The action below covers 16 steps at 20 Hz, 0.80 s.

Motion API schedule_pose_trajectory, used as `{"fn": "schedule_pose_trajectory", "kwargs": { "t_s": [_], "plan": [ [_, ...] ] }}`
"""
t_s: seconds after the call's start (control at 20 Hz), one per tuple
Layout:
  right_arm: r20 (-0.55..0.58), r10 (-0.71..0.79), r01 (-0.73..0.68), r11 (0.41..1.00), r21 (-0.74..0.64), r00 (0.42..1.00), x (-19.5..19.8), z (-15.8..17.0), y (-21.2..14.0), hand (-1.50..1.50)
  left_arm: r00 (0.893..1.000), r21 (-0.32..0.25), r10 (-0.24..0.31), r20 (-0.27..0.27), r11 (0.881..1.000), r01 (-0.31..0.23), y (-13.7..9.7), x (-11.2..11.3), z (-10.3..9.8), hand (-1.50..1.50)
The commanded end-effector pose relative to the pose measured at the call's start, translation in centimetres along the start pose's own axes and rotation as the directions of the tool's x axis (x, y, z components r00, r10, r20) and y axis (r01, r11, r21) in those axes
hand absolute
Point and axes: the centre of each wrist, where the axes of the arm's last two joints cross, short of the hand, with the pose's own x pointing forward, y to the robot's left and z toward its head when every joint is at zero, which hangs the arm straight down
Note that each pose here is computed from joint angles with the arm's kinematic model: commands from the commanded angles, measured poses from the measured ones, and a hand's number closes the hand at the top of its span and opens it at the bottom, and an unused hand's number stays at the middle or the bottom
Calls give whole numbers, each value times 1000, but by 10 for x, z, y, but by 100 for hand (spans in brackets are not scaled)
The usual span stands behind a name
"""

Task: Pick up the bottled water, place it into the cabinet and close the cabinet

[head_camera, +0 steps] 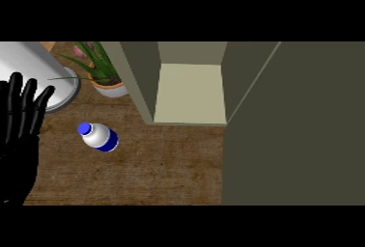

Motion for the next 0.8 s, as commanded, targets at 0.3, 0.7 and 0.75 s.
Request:
{"fn": "schedule_pose_trajectory", "kwargs": {
  "t_s": [0.3,0.7,0.75],
  "plan": [
    [-198,-236,252,966,59,951,6,34,27,-150,927,-133,282,-246,938,-321,-37,-15,22,-150],
    [-245,-271,294,954,60,931,67,69,-5,-150,895,-103,328,-302,922,-373,-15,53,46,-150],
    [-230,-272,291,955,57,935,82,69,-7,-150,896,-94,342,-284,920,-381,-34,48,47,-150]
  ]
}}
